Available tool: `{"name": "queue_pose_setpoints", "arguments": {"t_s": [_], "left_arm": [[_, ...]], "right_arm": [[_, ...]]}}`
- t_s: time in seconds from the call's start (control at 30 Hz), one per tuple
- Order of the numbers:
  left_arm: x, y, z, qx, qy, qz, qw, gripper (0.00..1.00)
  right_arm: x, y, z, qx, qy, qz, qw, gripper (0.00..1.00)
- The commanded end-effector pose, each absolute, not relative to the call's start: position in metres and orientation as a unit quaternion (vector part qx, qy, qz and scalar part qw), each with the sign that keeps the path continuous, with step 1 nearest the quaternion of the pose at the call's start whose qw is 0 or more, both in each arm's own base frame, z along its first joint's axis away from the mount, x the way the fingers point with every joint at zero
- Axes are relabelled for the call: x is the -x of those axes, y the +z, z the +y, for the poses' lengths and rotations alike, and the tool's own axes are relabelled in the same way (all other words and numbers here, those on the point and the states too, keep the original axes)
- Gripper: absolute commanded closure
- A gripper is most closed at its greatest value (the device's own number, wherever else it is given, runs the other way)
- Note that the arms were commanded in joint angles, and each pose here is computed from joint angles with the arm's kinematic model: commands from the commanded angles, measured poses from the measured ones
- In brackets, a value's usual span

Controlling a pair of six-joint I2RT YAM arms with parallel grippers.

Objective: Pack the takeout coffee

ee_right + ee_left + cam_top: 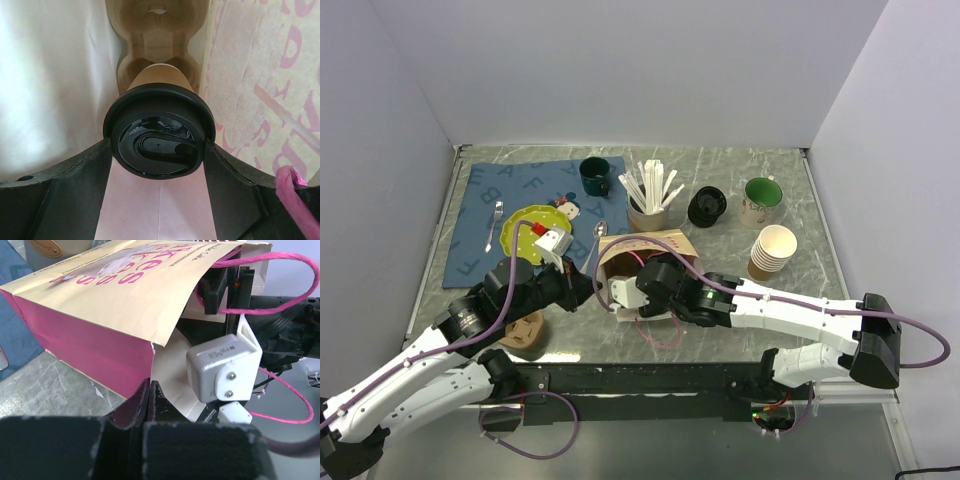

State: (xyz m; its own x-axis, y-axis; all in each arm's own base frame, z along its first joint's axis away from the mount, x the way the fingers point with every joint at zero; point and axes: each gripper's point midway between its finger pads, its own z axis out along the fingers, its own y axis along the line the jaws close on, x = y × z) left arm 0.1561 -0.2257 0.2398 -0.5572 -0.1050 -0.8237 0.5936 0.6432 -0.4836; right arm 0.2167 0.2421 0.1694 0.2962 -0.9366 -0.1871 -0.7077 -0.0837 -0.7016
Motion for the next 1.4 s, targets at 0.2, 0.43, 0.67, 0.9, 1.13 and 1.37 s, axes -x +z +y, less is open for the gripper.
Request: {"name": "queue_pose_setpoints", "arguments": {"t_s": [0.2,0.43,0.67,0.9,1.13,1.37], "left_arm": [[-0.155,0.255,-0.231,-0.160,-0.415,0.771,0.456,0.99],[-0.156,0.255,-0.232,-0.160,-0.414,0.771,0.456,0.99],[-0.154,0.252,-0.231,-0.161,-0.415,0.772,0.453,0.99],[-0.154,0.251,-0.231,-0.164,-0.412,0.773,0.454,0.99],[-0.154,0.250,-0.230,-0.168,-0.408,0.774,0.454,0.99],[-0.154,0.249,-0.231,-0.168,-0.409,0.774,0.453,0.99]], "right_arm": [[-0.231,0.172,0.243,0.678,-0.147,0.600,0.398,0.47],[-0.235,0.168,0.245,0.675,-0.145,0.604,0.399,0.48],[-0.236,0.164,0.248,0.670,-0.135,0.614,0.395,0.48],[-0.236,0.159,0.248,0.670,-0.134,0.617,0.390,0.48],[-0.244,0.159,0.247,0.653,-0.136,0.631,0.397,0.48],[-0.245,0.149,0.242,0.645,-0.128,0.648,0.385,0.48]]}}
